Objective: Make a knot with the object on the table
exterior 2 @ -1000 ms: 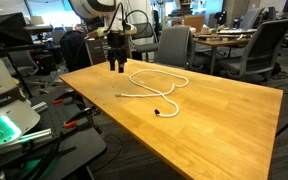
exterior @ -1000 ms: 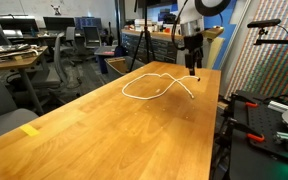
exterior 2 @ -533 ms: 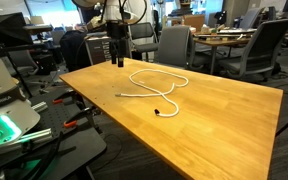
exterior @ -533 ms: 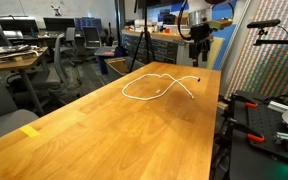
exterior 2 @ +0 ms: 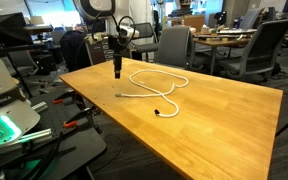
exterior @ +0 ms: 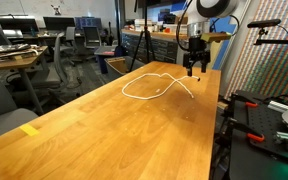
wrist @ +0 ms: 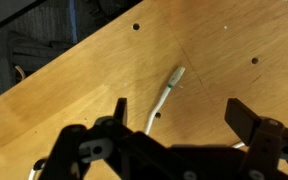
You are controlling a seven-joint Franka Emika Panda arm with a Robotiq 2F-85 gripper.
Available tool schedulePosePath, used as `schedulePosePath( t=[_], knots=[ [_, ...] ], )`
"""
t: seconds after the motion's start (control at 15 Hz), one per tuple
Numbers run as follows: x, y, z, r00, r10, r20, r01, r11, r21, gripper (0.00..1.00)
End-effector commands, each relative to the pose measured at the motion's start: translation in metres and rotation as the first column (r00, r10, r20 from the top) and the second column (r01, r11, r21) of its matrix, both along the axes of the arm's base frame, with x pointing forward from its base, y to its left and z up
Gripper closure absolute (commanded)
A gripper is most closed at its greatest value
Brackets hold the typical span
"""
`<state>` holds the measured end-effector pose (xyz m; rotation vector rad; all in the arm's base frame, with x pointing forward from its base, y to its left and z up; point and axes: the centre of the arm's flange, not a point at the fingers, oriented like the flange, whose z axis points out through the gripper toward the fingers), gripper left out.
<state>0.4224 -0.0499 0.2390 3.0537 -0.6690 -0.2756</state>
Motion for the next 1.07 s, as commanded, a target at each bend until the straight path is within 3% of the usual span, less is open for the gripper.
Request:
schedulePosePath(
  t=[0.0,0.2,0.4,1.0],
  knots=[
    [0.000,-0.001,-0.001,1.000,-0.008,-0.002,0.008,1.000,0.000,0.00],
    [0.011,0.017,-0.002,0.993,-0.027,0.114,0.034,0.998,-0.058,0.00],
    [0.016,0.033,-0.023,0.989,-0.024,0.149,0.039,0.994,-0.104,0.00],
    [-0.027,0.030,-0.092,0.995,-0.100,-0.005,0.099,0.986,-0.132,0.00]
  ],
)
